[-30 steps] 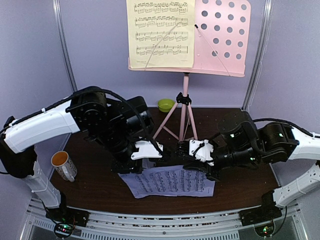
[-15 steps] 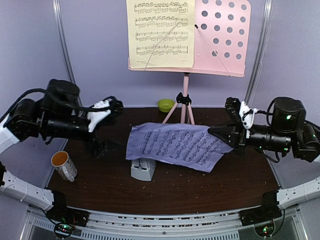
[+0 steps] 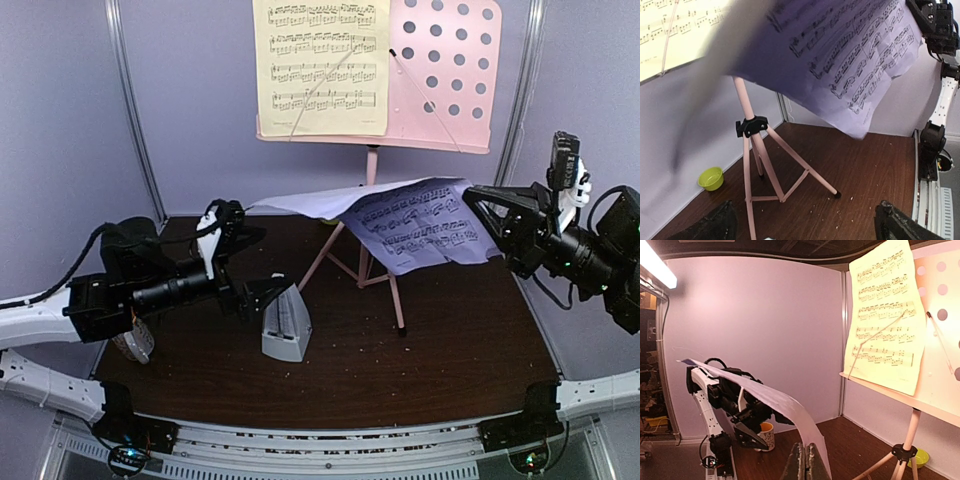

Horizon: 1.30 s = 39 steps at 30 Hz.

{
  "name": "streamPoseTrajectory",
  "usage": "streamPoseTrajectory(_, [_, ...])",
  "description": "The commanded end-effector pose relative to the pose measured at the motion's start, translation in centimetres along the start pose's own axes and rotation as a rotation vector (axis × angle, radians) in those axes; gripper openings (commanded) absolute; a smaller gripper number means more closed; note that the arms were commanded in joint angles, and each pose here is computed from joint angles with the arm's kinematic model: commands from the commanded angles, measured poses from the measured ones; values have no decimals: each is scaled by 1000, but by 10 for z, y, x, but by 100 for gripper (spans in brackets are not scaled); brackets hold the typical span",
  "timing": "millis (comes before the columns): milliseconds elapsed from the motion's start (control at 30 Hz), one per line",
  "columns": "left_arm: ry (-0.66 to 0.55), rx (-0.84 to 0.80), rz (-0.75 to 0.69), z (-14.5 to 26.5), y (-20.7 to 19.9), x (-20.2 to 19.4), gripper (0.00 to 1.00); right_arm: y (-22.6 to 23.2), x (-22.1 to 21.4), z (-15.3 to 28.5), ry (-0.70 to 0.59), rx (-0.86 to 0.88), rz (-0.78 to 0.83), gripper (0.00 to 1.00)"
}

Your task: Set up the instrument practice props

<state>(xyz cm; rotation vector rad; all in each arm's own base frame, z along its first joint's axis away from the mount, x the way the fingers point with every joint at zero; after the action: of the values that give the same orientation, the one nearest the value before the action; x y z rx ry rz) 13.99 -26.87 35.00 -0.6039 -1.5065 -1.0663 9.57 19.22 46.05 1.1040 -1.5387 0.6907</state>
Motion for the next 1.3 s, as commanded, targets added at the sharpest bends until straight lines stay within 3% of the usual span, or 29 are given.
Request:
streamPoseTrajectory(0, [-366,76,53,-4,14,61,98,13,15,5,-90,121,-85,0])
streamPoseTrajectory(133, [-488,113,78,-9,19,75,98,16,14,9,-102,156,-118,0])
streamPoseTrajectory(233, [-566,44,75,-10,14,92,98,15,10,11,-97,158,-135,0])
streamPoseTrajectory(500, [-660,-34,95,-12,11,119,94,16,3,16,-124,196,-184,0])
streamPoseTrajectory(600, [-693,-70,96,-9,10,129,79,14,0,18,-132,203,-200,0])
streamPoseTrajectory(733, [-734,-129,107,-8,7,141,53,10,-4,17,-141,199,-227,0])
streamPoseTrajectory(933, [-712,-185,108,-10,5,153,0,0,-12,13,-130,121,-211,1])
streamPoseTrajectory(1000, [-668,-181,116,-12,7,154,0,-4,-16,11,-93,80,-179,20])
streamPoseTrajectory(1133, [-523,-157,141,-22,12,150,0,-7,-11,9,-17,28,-91,70])
streamPoseTrajectory(1267, [-373,-166,125,-34,11,143,0,-17,-5,7,49,-80,-18,83])
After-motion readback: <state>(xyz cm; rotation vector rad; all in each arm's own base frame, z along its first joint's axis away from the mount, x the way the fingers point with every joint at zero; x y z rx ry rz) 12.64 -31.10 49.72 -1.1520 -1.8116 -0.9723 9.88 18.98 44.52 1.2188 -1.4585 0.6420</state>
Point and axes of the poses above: each gripper's point midway between its finger pads, its own z axis back along the fingers, its own y axis along the line the jaws close on, x = y × z, the point moved 6 cm from there along z, back along the fingers, and after that the axes turned 8 degrees about -z, right-handed, at the moved point
